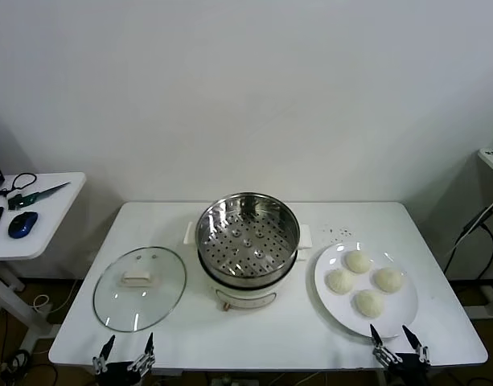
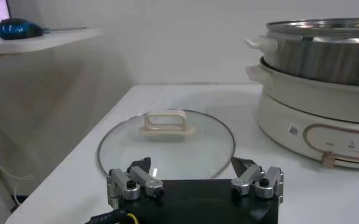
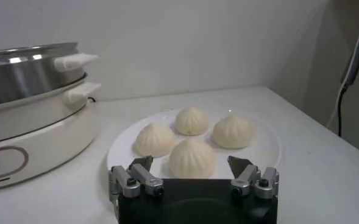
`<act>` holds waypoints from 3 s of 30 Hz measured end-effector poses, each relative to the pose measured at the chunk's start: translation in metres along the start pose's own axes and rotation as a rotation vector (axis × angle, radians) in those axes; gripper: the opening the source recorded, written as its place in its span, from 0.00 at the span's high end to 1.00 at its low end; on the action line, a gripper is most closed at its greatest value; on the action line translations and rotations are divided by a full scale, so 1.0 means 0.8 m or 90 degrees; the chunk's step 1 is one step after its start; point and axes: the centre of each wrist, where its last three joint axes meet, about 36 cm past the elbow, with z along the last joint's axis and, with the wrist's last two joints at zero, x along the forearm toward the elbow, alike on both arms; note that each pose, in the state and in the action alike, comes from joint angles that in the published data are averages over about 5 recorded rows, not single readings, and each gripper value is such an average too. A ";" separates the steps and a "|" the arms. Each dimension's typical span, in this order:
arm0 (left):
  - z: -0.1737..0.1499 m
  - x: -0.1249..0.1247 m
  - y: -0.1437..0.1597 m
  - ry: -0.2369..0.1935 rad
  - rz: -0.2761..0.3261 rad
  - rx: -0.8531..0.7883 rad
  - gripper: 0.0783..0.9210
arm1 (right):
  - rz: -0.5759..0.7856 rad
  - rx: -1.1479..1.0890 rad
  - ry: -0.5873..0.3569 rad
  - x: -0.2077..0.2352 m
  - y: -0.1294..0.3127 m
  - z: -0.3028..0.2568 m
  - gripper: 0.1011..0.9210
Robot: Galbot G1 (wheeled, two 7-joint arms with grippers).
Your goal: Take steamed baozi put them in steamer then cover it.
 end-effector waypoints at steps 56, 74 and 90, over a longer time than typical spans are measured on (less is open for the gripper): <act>0.002 -0.003 -0.012 -0.030 0.008 0.019 0.12 | -0.565 0.851 0.517 -0.437 -0.049 -0.383 0.12; 0.007 0.001 -0.020 -0.022 0.011 0.018 0.12 | -0.532 0.852 0.530 -0.460 -0.027 -0.324 0.20; 0.004 0.002 -0.019 -0.022 0.008 0.017 0.12 | -0.538 0.891 0.476 -0.446 -0.015 -0.382 0.33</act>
